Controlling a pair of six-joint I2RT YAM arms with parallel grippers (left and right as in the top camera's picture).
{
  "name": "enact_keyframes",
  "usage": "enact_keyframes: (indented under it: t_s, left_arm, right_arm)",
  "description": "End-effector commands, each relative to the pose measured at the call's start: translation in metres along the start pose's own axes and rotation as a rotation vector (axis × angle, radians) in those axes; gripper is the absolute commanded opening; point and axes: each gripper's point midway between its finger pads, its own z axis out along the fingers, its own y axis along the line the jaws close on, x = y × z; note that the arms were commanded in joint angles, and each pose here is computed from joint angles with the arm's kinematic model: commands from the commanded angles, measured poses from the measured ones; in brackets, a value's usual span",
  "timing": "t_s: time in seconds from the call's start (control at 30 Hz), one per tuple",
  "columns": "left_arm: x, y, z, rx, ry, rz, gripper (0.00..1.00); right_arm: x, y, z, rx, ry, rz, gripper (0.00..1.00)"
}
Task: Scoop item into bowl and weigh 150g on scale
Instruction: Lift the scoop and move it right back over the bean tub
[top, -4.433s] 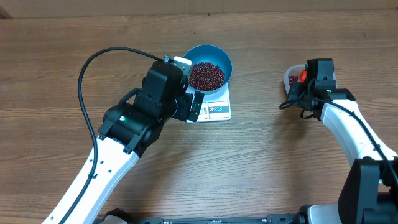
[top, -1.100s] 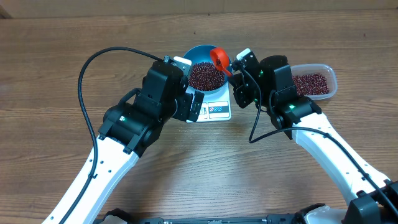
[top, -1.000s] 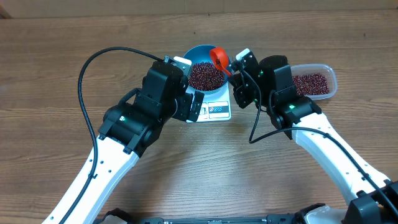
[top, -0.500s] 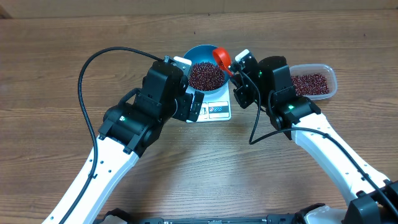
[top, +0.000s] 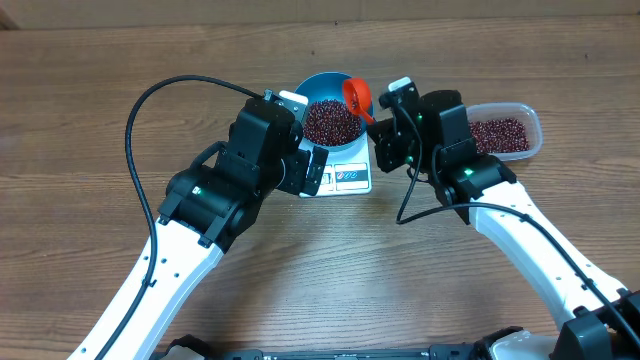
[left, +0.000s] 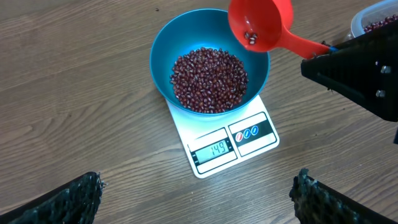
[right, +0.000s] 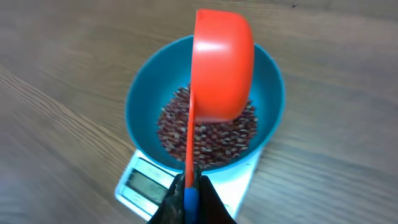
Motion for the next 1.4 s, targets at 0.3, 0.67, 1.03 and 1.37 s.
enact_keyframes:
  t_s: [0.3,0.67,1.03,1.37]
  left_arm:
    - [-0.009,-0.001,-0.009,0.012,-0.033,0.013,1.0]
    - [-0.009,-0.001,-0.009,0.012,-0.033,0.014,1.0]
    - [-0.009,-0.001,-0.009,0.012,-0.033,0.013,0.99]
    - [-0.009,-0.001,-0.009,0.012,-0.032,0.013,1.0]
  right_arm:
    - [-0.008,-0.001,-0.007,-0.123,-0.01,0.299,0.04]
    - [-0.008,-0.049,-0.059,-0.082,-0.026,0.422,0.04]
    - [0.007,-0.095,-0.139,0.204,-0.072,0.425,0.04]
    - [0.027,-0.134,-0.188,0.545,-0.032,0.271,0.04]
